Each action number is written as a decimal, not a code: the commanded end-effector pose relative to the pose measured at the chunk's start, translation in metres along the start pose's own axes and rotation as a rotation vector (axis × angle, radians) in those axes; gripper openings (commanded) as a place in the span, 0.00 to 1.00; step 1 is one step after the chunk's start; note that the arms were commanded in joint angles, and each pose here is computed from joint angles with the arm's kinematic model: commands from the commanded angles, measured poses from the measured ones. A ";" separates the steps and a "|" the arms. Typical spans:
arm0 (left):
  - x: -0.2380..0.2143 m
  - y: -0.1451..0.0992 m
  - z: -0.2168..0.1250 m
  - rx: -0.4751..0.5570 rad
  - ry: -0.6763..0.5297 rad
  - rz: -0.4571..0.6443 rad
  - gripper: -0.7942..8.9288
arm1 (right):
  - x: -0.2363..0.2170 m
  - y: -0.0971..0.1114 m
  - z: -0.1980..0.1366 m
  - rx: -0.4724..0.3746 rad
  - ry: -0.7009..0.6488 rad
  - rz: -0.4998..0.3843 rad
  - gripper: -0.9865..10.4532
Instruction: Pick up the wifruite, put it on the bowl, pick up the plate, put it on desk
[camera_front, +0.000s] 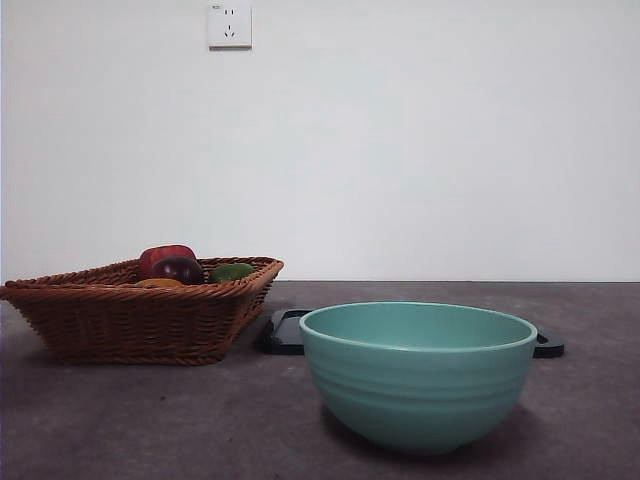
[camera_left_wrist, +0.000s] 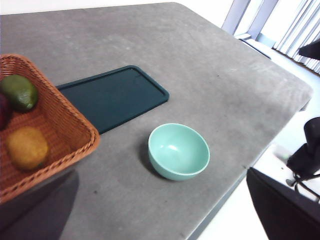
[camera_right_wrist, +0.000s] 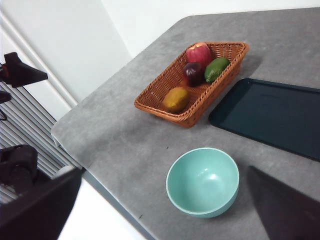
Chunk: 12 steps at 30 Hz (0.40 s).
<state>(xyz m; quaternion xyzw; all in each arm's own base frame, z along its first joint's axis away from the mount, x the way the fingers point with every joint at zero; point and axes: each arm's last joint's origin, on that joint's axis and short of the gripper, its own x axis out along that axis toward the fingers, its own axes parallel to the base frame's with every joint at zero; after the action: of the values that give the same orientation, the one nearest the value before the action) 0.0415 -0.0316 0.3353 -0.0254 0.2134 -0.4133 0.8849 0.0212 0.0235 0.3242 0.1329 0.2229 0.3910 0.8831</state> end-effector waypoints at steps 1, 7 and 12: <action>-0.004 -0.003 0.005 -0.019 -0.030 -0.018 0.72 | -0.003 0.002 0.003 -0.021 -0.014 0.007 0.64; -0.004 -0.003 0.007 -0.095 -0.039 -0.018 0.72 | -0.003 0.003 0.003 -0.017 -0.013 0.011 0.64; 0.006 0.003 0.009 -0.162 0.017 0.003 0.71 | -0.003 0.003 0.004 -0.021 -0.025 0.015 0.64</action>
<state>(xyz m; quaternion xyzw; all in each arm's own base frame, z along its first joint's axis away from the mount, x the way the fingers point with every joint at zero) 0.0485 -0.0343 0.3357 -0.0831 0.2516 -0.3959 0.8792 0.0214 0.0236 0.3248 0.1312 0.2191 0.3933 0.8832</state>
